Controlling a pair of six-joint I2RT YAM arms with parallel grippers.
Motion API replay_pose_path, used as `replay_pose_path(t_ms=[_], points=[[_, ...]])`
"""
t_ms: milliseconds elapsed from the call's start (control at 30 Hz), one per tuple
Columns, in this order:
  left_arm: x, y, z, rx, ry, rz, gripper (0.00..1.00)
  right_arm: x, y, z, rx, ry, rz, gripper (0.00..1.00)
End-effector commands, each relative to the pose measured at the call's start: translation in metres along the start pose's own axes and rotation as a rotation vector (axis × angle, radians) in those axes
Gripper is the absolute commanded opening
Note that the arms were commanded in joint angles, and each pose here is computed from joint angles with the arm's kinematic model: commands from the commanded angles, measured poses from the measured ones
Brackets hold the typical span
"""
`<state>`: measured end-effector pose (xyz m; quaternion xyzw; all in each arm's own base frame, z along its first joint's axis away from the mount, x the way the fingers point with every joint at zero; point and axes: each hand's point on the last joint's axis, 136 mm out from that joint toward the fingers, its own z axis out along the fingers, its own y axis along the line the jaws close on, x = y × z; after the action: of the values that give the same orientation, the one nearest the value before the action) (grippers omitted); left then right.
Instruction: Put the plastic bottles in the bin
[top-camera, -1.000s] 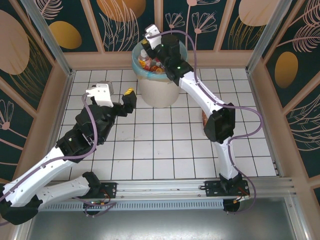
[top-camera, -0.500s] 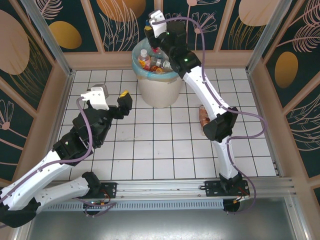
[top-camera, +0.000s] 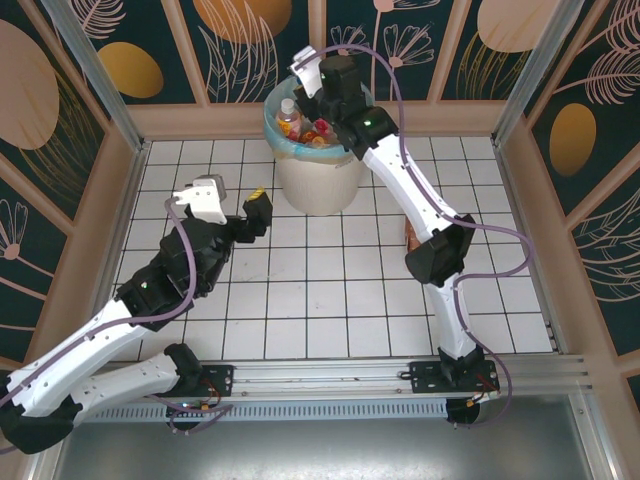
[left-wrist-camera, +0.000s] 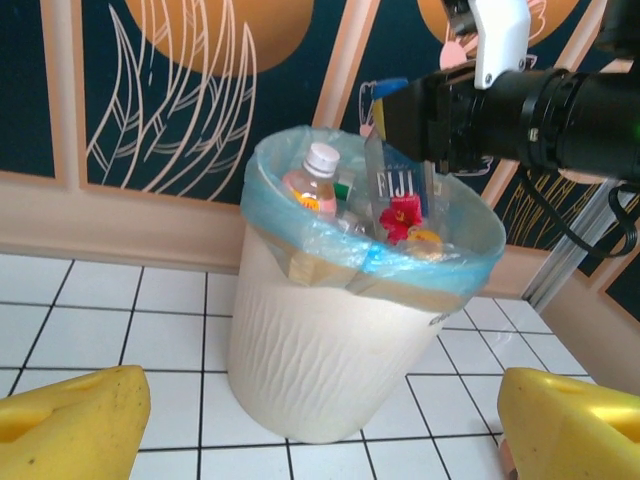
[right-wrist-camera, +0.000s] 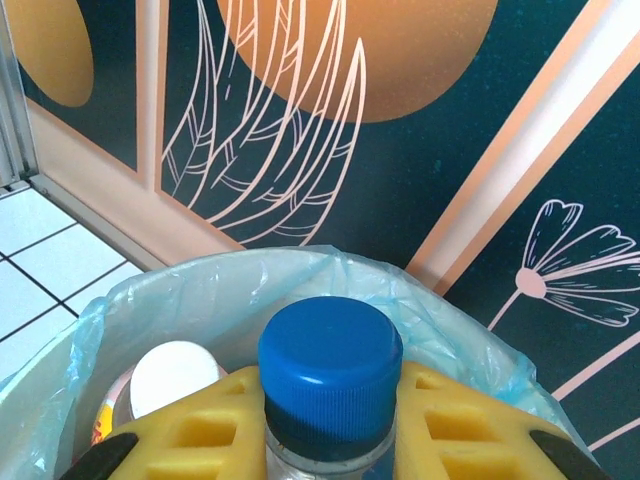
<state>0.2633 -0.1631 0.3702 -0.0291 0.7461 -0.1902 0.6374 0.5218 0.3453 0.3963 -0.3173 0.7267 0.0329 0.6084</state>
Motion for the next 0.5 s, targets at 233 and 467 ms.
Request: replay_pose_path(t_ms=[233, 467], points=[[0.016, -0.005, 0.006, 0.016, 0.046, 0.013, 0.90, 0.067, 0.025, 0.039, -0.003, 0.172, -0.013, 0.44], [0.019, 0.001, 0.003, 0.005, 0.044, -0.008, 0.90, 0.006, 0.026, 0.020, -0.075, -0.018, 0.091, 0.63]])
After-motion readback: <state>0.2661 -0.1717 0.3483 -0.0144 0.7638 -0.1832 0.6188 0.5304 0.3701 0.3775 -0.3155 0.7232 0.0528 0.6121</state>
